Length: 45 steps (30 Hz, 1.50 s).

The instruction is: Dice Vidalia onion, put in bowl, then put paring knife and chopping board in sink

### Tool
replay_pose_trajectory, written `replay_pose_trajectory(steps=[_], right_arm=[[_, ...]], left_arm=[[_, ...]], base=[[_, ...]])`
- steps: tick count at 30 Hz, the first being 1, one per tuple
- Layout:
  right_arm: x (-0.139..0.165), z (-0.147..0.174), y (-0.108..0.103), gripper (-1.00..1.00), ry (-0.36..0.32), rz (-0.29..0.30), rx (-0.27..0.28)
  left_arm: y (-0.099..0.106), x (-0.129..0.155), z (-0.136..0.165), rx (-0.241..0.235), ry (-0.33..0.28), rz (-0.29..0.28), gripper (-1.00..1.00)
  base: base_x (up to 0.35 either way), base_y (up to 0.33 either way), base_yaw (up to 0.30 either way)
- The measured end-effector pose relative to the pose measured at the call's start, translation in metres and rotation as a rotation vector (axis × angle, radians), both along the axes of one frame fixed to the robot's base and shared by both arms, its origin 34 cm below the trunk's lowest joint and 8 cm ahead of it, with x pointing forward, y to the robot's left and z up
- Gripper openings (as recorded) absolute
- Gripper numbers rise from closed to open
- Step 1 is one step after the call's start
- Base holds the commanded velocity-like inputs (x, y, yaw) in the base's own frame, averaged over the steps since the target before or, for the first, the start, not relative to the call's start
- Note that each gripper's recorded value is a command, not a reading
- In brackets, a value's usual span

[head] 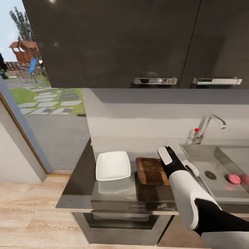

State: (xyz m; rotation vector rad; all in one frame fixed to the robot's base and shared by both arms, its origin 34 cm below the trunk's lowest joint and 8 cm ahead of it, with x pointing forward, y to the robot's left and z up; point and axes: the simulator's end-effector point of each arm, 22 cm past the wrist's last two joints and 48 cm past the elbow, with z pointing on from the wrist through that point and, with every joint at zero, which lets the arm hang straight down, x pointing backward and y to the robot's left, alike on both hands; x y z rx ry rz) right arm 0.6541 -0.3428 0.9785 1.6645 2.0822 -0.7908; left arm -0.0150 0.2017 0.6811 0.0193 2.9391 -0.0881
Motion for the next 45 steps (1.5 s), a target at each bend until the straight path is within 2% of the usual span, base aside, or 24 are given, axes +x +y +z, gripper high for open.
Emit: replay_pose_trajectory(steps=[3,7,41,42,45], right_arm=[[0.001,-0.006,0.002,-1.0,0.0,0.012,0.005],[0.0,-0.013,0.004,-1.0,-0.021,-0.007,0.002],[0.0,-0.016,0.003,-1.0,-0.024,-0.012,0.001],[0.0,-0.016,0.003,1.0,-0.023,-0.012,0.001],[0.0,-0.017,0.003,1.0,-0.023,-0.012,0.002]], left_arm=[[0.0,0.0,0.0,0.0,0.0,0.0,1.0],[0.0,0.0,0.0,0.0,0.0,0.0,1.0],[0.0,-0.001,0.0,0.0,0.004,0.0,1.0],[0.0,-0.001,0.0,0.0,0.004,-0.001,1.0],[0.0,-0.002,0.001,0.0,0.007,0.0,1.0]], base=[[0.012,0.005,0.0],[0.002,0.001,0.0],[0.026,0.0,0.0],[0.0,0.0,0.0],[0.0,0.0,0.0]])
